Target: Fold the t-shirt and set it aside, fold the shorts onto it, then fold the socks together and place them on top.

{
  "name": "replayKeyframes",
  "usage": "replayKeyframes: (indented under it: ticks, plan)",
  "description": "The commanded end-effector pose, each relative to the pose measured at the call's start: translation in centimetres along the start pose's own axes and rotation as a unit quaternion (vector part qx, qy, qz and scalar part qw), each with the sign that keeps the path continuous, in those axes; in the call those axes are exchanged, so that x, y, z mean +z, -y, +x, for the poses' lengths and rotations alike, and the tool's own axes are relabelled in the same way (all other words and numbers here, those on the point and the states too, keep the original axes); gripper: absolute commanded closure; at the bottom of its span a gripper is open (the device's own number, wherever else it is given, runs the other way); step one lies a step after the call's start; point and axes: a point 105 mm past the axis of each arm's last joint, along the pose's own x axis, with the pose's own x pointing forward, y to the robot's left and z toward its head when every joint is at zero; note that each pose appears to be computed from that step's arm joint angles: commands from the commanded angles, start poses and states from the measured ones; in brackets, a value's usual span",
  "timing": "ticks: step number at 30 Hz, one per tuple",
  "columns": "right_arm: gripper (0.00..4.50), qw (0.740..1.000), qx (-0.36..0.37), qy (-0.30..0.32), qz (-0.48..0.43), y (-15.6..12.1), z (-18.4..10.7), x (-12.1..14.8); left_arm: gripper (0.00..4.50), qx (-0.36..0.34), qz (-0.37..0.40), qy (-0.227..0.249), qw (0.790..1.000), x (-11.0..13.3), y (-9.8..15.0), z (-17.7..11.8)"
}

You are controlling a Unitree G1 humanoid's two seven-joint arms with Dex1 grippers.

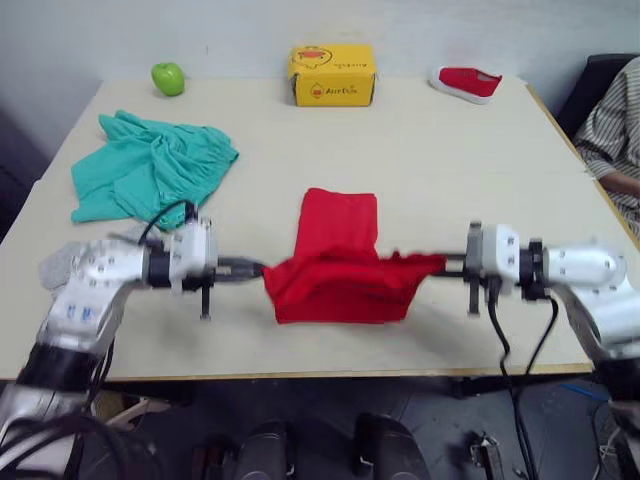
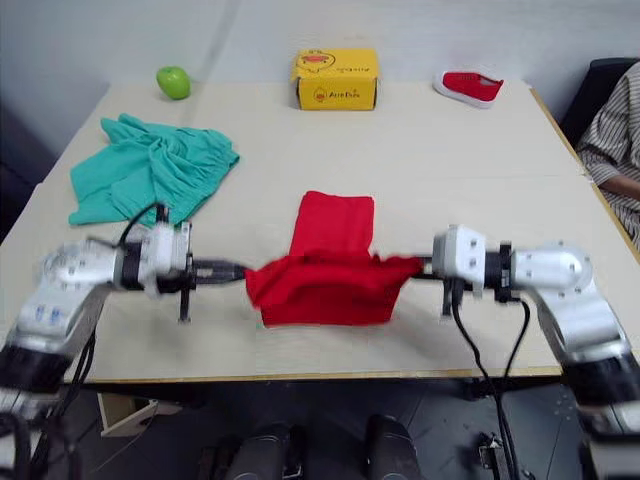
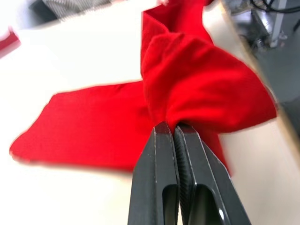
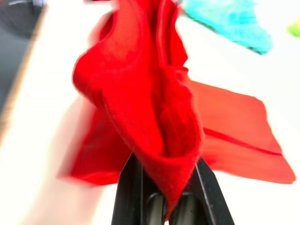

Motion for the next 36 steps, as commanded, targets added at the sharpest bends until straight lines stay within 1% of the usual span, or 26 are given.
replayKeyframes:
  ticks: [1, 3, 5, 7, 10, 14, 16, 19, 20, 22, 24, 26, 27, 30, 31, 34, 35, 36]
  plan:
    - [4.50, 0.999, -0.040, -0.019, -0.003, 3.3, 0.5, -1.2, 4.47, 0.022, -0.040, -0.004, 0.999, -0.3, -3.1, 0.5]
    - [4.50, 0.999, -0.047, -0.025, -0.002, 4.8, 1.8, -1.9, 4.47, 0.035, -0.045, -0.006, 0.998, -0.4, -4.8, 1.3]
    - [4.50, 0.997, -0.053, -0.047, 0.003, 5.9, 3.3, -3.3, 4.47, 0.062, -0.066, -0.021, 0.996, -1.2, -6.6, 2.3]
    - [4.50, 0.997, -0.060, -0.056, 0.005, 6.5, 4.2, -4.1, 4.47, 0.082, -0.076, -0.031, 0.993, -1.8, -7.7, 2.9]
    - [4.50, 0.994, -0.087, -0.064, 0.007, 7.4, 5.4, -4.7, 4.47, 0.139, -0.092, -0.032, 0.985, -2.3, -9.5, 3.4]
    - [4.50, 0.989, -0.132, -0.069, 0.020, 8.5, 6.3, -5.1, 4.47, 0.181, -0.105, -0.039, 0.977, -3.2, -10.3, 4.2]
    - [4.50, 0.988, -0.139, -0.070, 0.022, 8.5, 6.7, -5.2, 4.47, 0.192, -0.103, -0.044, 0.975, -3.5, -10.3, 4.4]
    - [4.50, 0.986, -0.146, -0.078, 0.027, 8.5, 7.2, -5.5, 4.47, 0.217, -0.111, -0.034, 0.969, -3.6, -10.7, 4.5]
    - [4.50, 0.986, -0.140, -0.082, 0.046, 8.3, 7.6, -5.9, 4.47, 0.225, -0.123, -0.029, 0.966, -3.7, -10.9, 4.7]
    - [4.50, 0.986, -0.142, -0.080, 0.046, 8.1, 8.2, -5.9, 4.47, 0.245, -0.146, -0.015, 0.959, -3.8, -11.2, 4.8]
    - [4.50, 0.981, -0.172, -0.065, 0.068, 8.7, 8.4, -5.5, 4.47, 0.275, -0.161, -0.017, 0.948, -4.2, -11.7, 4.6]
    - [4.06, 0.972, -0.198, -0.056, 0.110, 9.3, 8.5, -5.6, 4.04, 0.294, -0.178, -0.012, 0.939, -4.4, -12.0, 4.6]
    - [3.85, 0.968, -0.215, -0.055, 0.115, 9.6, 8.5, -5.6, 3.85, 0.300, -0.178, -0.007, 0.937, -4.3, -12.1, 4.6]
    - [2.83, 0.955, -0.260, -0.058, 0.132, 10.5, 8.1, -5.9, 2.87, 0.324, -0.183, 0.001, 0.928, -4.2, -12.6, 4.3]
    - [2.48, 0.950, -0.275, -0.057, 0.138, 10.9, 8.0, -5.8, 2.55, 0.337, -0.189, 0.004, 0.922, -4.2, -12.9, 4.0]
    - [1.42, 0.928, -0.333, -0.046, 0.161, 12.1, 6.7, -6.0, 1.59, 0.372, -0.198, 0.028, 0.906, -3.8, -13.6, 3.0]
    - [1.11, 0.923, -0.347, -0.045, 0.162, 12.3, 6.1, -6.1, 1.31, 0.380, -0.200, 0.039, 0.902, -3.6, -13.8, 2.7]
    - [0.74, 0.920, -0.355, -0.041, 0.161, 12.5, 5.5, -6.2, 0.97, 0.380, -0.193, 0.050, 0.903, -3.2, -13.9, 2.4]
